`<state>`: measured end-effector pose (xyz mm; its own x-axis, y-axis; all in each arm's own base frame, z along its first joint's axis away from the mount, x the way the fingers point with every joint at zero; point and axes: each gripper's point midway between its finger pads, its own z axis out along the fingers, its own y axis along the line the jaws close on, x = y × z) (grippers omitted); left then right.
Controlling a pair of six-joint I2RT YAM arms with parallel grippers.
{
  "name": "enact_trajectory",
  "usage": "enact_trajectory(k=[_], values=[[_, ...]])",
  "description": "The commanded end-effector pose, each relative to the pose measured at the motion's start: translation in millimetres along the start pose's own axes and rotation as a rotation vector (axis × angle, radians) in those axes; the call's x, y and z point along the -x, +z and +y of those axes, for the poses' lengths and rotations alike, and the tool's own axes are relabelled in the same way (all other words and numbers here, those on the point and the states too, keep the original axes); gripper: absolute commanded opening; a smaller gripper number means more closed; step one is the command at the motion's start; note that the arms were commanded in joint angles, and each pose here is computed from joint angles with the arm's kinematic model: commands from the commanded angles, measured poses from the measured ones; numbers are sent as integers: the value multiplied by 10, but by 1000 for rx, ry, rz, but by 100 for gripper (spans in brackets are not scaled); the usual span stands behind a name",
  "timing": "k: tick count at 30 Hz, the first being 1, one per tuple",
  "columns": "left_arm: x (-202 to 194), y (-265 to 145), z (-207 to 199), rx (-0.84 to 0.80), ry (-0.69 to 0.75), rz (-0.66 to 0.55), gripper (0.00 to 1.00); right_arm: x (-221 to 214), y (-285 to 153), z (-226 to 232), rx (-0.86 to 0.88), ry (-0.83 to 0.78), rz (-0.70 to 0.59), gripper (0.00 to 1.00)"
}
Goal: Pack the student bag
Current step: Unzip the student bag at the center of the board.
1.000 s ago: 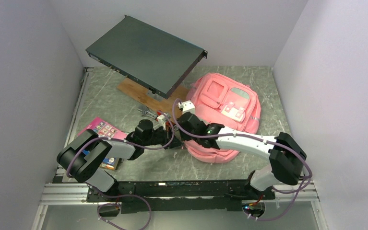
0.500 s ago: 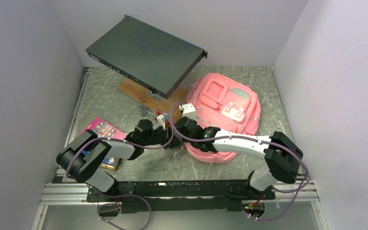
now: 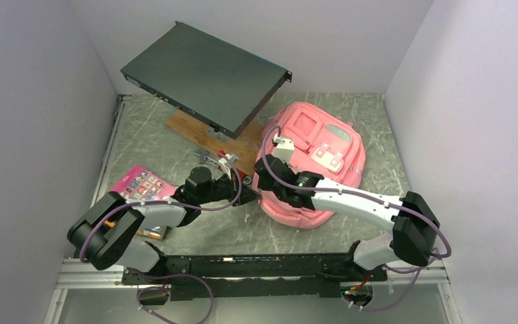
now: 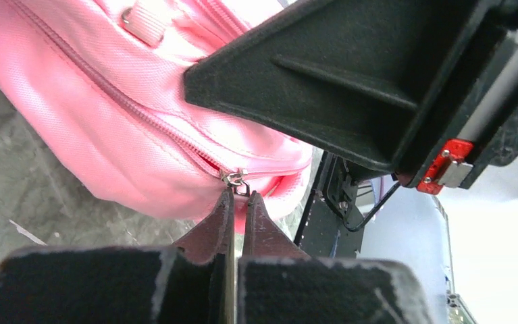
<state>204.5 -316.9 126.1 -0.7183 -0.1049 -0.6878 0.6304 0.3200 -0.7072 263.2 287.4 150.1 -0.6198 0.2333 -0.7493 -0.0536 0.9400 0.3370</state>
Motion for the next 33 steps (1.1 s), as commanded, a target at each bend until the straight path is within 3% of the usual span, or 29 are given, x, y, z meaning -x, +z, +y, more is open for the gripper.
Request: enact_trajectory(k=[1, 7, 12, 18, 23, 27, 30, 33], values=[[-132, -40, -115, 14, 71, 87, 0, 948, -193, 364, 80, 222, -239, 0], [-238, 32, -211, 3, 119, 134, 0, 1226, -317, 382, 98, 262, -319, 0], [-327, 182, -197, 15, 100, 130, 0, 1479, -426, 325, 95, 402, -388, 0], [-435, 280, -225, 40, 34, 49, 0, 1893, -634, 140, 105, 569, -499, 0], [-441, 365, -275, 32, -2, -22, 0, 2191, -771, 126, 98, 604, -571, 0], [-367, 346, -326, 30, 10, -69, 0, 2347, -821, 193, 91, 549, -601, 0], [-374, 379, -311, 43, -1, -57, 0, 2327, -794, 283, 114, 377, -594, 0], [-410, 379, -286, 51, -22, -47, 0, 2045, -667, 360, 128, 134, -473, 0]])
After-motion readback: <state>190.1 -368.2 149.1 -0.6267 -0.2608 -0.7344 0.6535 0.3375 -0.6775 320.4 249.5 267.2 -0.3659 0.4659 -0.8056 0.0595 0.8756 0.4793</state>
